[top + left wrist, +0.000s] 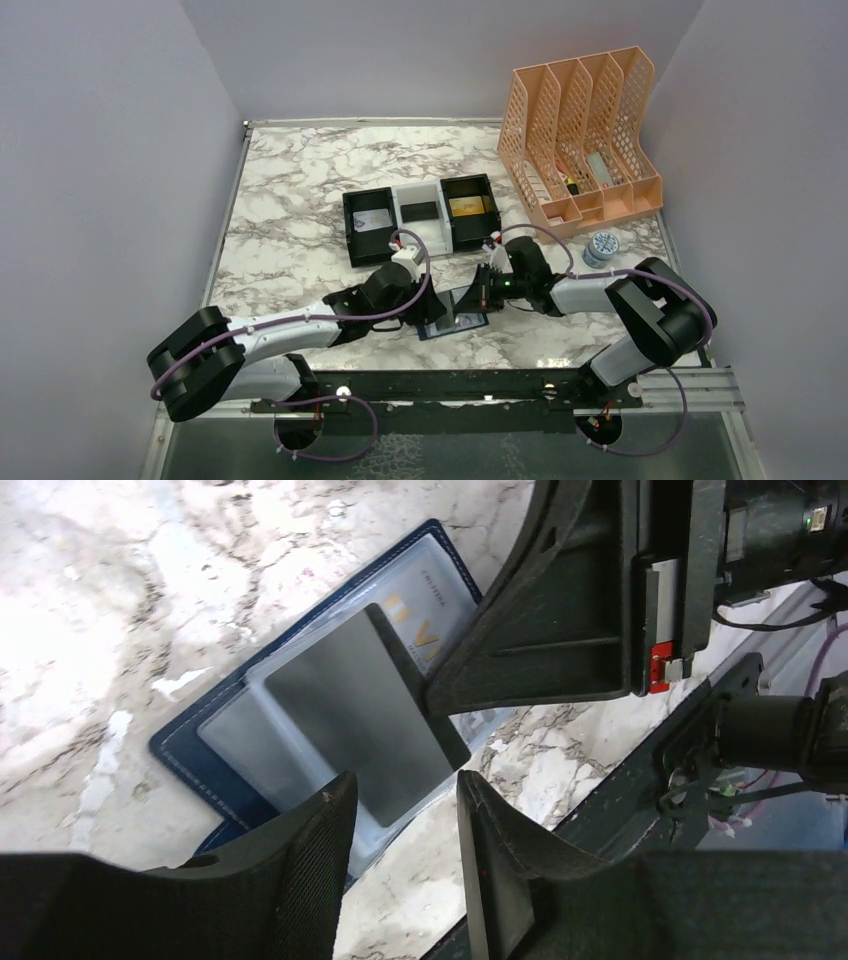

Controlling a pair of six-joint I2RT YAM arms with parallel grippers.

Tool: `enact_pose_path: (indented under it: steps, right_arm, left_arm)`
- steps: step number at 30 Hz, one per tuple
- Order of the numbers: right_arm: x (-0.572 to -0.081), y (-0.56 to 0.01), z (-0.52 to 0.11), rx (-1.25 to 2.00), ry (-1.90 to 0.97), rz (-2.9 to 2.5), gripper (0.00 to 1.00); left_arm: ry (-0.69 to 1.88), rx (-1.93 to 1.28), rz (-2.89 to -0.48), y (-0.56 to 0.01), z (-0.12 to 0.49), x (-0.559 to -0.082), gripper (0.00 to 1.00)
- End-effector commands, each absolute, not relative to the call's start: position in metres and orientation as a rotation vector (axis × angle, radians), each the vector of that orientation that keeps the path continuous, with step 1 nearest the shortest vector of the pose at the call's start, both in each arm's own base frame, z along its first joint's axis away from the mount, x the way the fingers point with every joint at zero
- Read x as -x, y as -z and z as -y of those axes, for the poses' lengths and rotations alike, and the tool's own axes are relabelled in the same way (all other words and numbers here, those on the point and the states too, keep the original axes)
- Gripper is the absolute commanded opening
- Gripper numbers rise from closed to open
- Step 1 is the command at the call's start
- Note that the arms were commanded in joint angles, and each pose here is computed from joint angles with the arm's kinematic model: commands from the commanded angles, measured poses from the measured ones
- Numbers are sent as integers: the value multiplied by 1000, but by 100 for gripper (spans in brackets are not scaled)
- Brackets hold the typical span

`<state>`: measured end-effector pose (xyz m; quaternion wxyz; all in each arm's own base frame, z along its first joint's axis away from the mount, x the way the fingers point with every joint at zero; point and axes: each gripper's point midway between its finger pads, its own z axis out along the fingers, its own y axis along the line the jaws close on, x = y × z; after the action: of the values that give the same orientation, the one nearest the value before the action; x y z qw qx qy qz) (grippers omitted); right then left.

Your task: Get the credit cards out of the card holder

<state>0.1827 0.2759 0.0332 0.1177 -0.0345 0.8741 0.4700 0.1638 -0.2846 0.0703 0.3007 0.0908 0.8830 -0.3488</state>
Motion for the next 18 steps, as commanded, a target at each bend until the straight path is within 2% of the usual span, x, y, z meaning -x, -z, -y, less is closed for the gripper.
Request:
enact_pose_path:
  steps: [1,7,12,18]
  right_arm:
    - [-187,-35,-276,105,-1375,-2531,4]
    - [-186,-40,-275,125,-1375,-2525,4]
    - [-191,-39,-268,118,-1285,-2531,4]
    - [-184,-43,-271,137,-1355,-2516,5]
  left_arm:
    - [1007,-304,-2329,-70,302,-162,41]
    - [882,-266,-2456,-27,292,-161,18]
    - [699,-145,-2508,-7,261,-164,15]
    - [667,-155,-2531,3,251,-158,13]
